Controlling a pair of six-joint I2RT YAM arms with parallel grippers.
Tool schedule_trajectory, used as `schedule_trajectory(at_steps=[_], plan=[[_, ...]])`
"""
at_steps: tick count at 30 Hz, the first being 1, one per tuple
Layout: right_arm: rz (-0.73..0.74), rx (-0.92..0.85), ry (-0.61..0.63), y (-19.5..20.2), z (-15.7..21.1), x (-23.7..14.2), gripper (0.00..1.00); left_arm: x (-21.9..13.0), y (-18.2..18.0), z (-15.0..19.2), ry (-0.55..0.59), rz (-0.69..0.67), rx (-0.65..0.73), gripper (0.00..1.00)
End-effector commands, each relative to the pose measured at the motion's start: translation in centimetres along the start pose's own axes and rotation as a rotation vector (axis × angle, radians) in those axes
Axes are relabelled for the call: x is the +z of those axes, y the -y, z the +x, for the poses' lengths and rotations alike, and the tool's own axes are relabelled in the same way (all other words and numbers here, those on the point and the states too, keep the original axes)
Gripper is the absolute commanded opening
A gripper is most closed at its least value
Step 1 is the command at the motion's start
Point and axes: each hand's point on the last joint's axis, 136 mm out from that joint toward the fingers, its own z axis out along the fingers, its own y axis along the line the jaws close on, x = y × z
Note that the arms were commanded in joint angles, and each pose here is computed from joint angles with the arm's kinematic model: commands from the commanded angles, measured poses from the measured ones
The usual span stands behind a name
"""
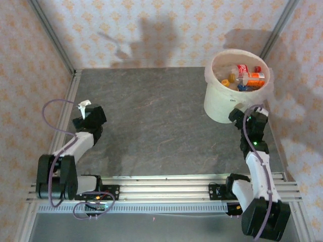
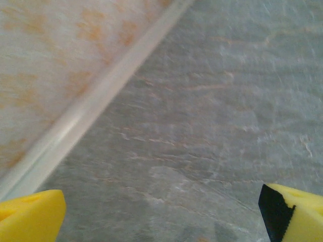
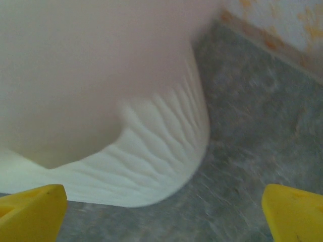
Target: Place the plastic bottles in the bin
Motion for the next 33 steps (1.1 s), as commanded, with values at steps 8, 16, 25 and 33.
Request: schedule_trajectory(at_steps=[8, 16, 25, 33], plan=[[-0.045, -0.116, 0.032, -1.0, 0.3, 5.9, 0.99, 0.9, 7.3, -0.9, 0.131, 0.358, 0.049, 1.00], [-0.125, -0.245, 0.080, -3.9, 1.7, 7.7, 0.99, 0.2, 6.3, 0.0, 0.274, 0.184, 0.059, 1.00], [-0.195, -0.445, 0.245, -6.5, 5.8, 7.9, 0.99, 0.3, 5.5, 0.0, 0.255, 0.151, 0.032, 1.00], [-0.096, -0.364, 0.102, -5.0, 4.7, 10.4, 0.99, 0.3, 5.5, 0.0, 0.252, 0.153, 0.036, 1.00]])
